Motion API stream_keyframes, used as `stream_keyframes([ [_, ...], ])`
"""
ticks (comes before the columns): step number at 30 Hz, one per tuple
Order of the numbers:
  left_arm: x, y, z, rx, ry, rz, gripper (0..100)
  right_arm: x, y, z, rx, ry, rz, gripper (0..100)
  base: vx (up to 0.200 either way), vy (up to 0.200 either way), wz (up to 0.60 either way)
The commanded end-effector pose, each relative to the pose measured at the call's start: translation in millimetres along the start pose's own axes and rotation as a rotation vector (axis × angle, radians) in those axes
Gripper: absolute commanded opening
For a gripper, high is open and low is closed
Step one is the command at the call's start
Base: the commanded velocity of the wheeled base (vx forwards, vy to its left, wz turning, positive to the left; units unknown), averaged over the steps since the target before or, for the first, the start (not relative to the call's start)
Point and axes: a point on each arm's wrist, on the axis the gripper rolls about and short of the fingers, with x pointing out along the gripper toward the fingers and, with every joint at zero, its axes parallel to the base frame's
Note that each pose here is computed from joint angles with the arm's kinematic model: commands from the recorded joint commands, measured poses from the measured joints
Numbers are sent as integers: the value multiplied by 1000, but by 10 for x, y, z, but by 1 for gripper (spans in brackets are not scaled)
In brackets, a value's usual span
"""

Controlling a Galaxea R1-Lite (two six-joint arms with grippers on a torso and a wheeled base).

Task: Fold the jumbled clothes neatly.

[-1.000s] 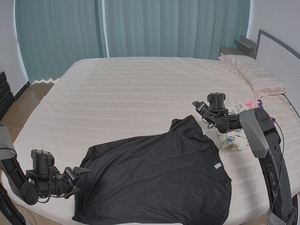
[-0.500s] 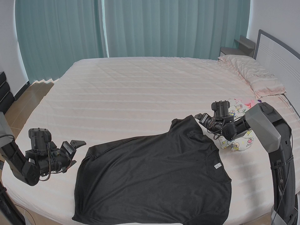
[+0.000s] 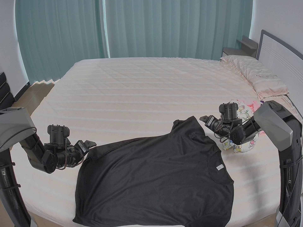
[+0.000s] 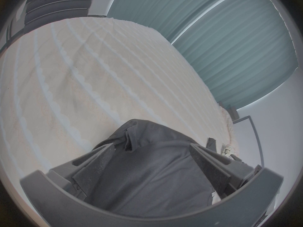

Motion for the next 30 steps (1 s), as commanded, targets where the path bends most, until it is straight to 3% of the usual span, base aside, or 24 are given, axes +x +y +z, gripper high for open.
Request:
stream_keyframes([
  [1, 161, 31, -184, 15, 63, 27, 100, -26, 13, 26, 4, -5, 3, 100, 0, 0, 0],
  [11, 189, -89, -318, 49, 88, 12, 100, -19, 9, 21, 9, -5, 3, 100, 0, 0, 0],
  [20, 477, -19, -338, 56, 16, 110, 100, -27, 28, 22, 7, -6, 7, 100, 0, 0, 0],
  [29, 561, -110, -228, 54, -51, 101, 100, -26, 22, 26, 8, -8, 5, 100, 0, 0, 0],
  [30, 559, -116, -222, 54, -58, 102, 0, -26, 22, 26, 8, -8, 5, 100, 0, 0, 0],
])
